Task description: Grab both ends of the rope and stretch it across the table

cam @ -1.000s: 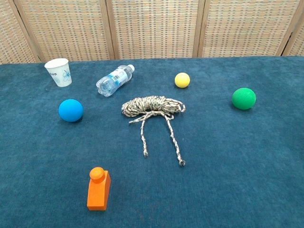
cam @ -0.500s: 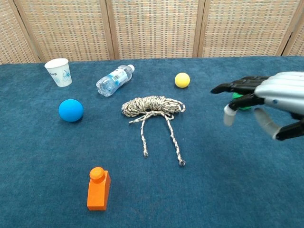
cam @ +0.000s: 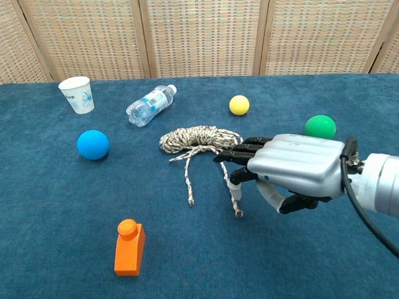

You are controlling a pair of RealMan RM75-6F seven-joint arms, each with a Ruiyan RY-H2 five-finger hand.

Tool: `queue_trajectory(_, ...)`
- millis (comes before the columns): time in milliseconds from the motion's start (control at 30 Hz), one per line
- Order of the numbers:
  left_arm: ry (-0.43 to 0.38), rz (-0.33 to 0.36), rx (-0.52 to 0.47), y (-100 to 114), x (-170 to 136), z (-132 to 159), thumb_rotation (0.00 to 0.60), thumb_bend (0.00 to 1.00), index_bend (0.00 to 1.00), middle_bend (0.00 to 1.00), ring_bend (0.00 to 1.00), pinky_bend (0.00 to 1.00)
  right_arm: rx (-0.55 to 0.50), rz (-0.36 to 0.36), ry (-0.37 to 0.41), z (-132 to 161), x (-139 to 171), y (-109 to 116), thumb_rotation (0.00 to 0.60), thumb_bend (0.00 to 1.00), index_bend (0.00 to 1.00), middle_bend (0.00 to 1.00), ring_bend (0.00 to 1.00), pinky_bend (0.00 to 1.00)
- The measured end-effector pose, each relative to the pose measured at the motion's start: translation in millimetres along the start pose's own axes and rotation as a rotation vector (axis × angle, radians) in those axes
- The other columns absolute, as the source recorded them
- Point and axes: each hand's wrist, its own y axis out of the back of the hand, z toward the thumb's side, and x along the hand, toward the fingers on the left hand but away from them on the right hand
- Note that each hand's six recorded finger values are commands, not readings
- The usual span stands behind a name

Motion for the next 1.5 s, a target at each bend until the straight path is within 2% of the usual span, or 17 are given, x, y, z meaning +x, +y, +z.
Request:
queue_trajectory(500, -0.002, -0.003, 0.028, -4.5, -3.9, 5.8, 0.6, 0.0, 0.0, 0.0, 0.0, 0.0, 0.012, 0.065, -0.026, 14.1, -24.2, -22.9, 0.6, 0.92, 0.35, 0.0, 0.0, 0.0)
queue_trajectory(900, -0.01, -0.009, 0.038, -7.6, -3.8, 8.1, 0.6, 0.0, 0.0, 0.0, 0.0, 0.0, 0.082, 0.105, -0.102, -10.5, -18.1, -36.1, 0.6, 0.92, 0.37, 0.0, 0.0, 0.0)
queue_trajectory(1100, -0.014, -0.011, 0.043, -8.8, -4.3, 9.6, 0.6, 0.0, 0.0, 0.0, 0.0, 0.0, 0.127, 0.094, -0.178, -32.4, -13.6, -33.6, 0.6, 0.91, 0.36, 0.0, 0.0, 0.0)
queue_trajectory(1167, -0.016, -0.012, 0.044, -9.2, -4.2, 10.4, 0.6, 0.0, 0.0, 0.0, 0.0, 0.0, 0.137, 0.074, -0.21, -39.8, -12.7, -28.6, 0.6, 0.86, 0.34, 0.0, 0.0, 0.0)
queue_trajectory(1233, -0.016, -0.013, 0.045, -9.5, -4.2, 10.7, 0.6, 0.0, 0.0, 0.0, 0.0, 0.0, 0.132, 0.049, -0.241, -46.2, -11.4, -22.8, 0.6, 0.73, 0.33, 0.0, 0.0, 0.0)
queue_trajectory(1300, -0.016, -0.013, 0.045, -9.7, -4.2, 10.5, 0.6, 0.0, 0.0, 0.0, 0.0, 0.0, 0.109, 0.024, -0.266, -50.6, -9.8, -17.4, 0.6, 0.52, 0.32, 0.0, 0.0, 0.0)
queue_trajectory(1367, -0.016, -0.015, 0.044, -10.0, -3.9, 10.4, 0.6, 0.0, 0.0, 0.0, 0.0, 0.0, 0.079, 0.001, -0.286, -53.5, -8.3, -13.1, 0.6, 0.38, 0.33, 0.0, 0.0, 0.0)
queue_trajectory(1433, -0.017, -0.016, 0.045, -10.1, -3.8, 10.6, 0.6, 0.0, 0.0, 0.0, 0.0, 0.0, 0.022, -0.02, -0.307, -55.5, -6.9, -9.8, 0.6, 0.3, 0.36, 0.0, 0.0, 0.0)
queue_trajectory(1500, -0.019, -0.016, 0.045, -10.1, -4.4, 11.3, 0.6, 0.0, 0.0, 0.0, 0.0, 0.0, -0.056, -0.035, -0.333, -57.2, -6.4, -8.7, 0.6, 0.26, 0.38, 0.0, 0.0, 0.0)
